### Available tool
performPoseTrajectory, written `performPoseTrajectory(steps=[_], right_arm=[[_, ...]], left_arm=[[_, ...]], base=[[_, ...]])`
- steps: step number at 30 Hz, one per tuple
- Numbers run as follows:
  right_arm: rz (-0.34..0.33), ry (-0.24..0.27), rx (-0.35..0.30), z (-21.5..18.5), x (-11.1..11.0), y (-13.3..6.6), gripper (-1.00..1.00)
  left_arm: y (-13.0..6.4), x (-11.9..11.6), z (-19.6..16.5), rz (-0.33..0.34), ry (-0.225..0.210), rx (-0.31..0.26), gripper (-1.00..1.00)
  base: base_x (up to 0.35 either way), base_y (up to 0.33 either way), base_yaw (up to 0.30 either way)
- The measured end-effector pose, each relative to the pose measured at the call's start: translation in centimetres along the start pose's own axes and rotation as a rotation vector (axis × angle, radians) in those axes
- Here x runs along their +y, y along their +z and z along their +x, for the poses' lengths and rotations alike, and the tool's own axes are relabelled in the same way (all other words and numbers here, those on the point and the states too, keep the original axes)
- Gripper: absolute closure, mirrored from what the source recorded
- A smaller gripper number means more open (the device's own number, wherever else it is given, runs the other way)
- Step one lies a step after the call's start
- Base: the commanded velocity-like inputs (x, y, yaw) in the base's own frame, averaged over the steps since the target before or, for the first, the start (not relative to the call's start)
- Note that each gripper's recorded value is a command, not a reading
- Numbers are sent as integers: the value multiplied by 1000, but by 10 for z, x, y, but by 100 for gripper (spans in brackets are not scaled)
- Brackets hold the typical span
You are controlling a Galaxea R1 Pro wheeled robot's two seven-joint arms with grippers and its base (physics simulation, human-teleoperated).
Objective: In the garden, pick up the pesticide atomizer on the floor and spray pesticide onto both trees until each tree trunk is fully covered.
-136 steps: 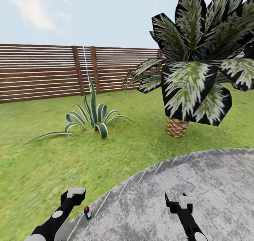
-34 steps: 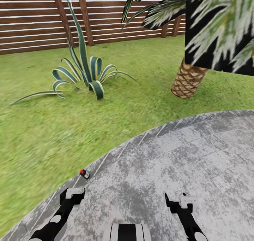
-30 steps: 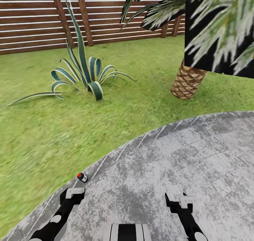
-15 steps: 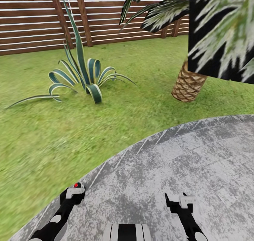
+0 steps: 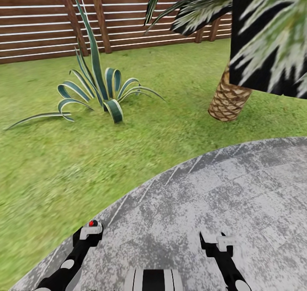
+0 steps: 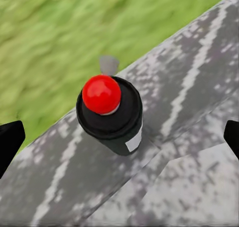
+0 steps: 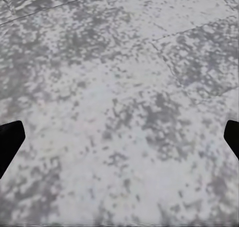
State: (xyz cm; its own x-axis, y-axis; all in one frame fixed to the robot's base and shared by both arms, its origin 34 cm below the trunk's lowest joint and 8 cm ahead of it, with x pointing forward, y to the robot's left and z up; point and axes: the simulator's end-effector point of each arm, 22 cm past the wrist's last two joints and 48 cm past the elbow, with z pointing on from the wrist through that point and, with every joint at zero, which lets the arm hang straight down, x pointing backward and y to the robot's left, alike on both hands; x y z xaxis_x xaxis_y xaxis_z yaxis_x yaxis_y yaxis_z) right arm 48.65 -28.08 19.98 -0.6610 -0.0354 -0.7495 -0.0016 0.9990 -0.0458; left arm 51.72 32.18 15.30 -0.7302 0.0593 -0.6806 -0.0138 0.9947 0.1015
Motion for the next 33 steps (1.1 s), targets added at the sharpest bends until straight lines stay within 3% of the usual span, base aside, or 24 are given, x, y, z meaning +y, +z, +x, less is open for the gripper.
performPoseTrajectory(steps=[11,33], right_arm=[[-2,-1,45,24,1,2,-100],[-2,-1,44,23,1,2,-100]], left_arm=[[4,-1,25,1,5,43,-100],[4,-1,25,0,5,40,-100]], base=[[0,0,0],[66,25,0]])
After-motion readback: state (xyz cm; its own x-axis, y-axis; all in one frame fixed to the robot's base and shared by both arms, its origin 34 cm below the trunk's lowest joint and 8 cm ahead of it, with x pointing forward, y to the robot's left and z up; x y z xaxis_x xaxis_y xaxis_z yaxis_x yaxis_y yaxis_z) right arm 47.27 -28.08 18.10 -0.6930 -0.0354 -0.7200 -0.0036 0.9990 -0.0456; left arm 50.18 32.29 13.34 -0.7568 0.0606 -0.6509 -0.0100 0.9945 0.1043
